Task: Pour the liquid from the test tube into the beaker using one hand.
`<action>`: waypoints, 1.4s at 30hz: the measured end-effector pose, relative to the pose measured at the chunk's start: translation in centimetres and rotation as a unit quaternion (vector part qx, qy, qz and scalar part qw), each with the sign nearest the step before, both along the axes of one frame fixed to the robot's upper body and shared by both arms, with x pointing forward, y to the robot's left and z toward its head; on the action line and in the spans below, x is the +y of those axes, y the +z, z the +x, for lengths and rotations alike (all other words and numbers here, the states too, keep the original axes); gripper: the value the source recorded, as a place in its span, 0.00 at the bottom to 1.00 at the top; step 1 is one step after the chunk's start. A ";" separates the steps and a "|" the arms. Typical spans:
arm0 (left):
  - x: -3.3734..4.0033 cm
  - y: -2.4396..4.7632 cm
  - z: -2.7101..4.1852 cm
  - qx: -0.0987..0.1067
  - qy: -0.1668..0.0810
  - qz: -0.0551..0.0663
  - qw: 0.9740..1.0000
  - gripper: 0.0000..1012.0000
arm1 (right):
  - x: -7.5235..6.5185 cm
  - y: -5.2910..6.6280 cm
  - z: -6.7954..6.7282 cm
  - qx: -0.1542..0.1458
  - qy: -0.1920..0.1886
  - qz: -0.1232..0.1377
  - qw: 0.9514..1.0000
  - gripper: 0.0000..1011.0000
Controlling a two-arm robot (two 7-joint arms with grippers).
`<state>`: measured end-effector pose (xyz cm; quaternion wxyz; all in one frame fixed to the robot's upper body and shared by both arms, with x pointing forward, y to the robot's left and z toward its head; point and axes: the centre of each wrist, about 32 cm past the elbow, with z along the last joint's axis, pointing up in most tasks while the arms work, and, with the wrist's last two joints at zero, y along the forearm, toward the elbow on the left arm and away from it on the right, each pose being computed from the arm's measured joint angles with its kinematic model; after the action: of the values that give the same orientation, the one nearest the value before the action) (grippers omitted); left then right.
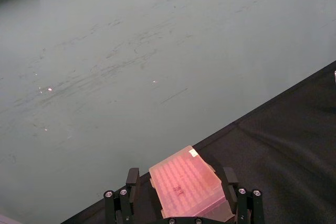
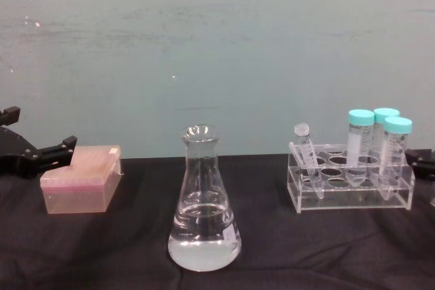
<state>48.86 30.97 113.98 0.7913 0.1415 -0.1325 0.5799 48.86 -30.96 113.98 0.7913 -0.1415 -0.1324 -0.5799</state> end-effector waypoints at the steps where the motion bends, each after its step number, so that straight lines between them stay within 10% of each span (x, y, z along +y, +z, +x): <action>1: 0.00 0.00 0.00 0.000 0.000 0.000 1.000 0.99 | 0.0 0.0 0.0 0.000 0.000 0.000 1.000 0.99; 42: 0.00 0.00 0.00 0.000 0.000 0.000 1.000 0.99 | 0.0 0.0 0.0 0.000 0.000 0.000 1.000 0.99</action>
<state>48.86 30.97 113.98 0.7913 0.1415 -0.1325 0.5799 48.86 -30.96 113.98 0.7913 -0.1415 -0.1324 -0.5799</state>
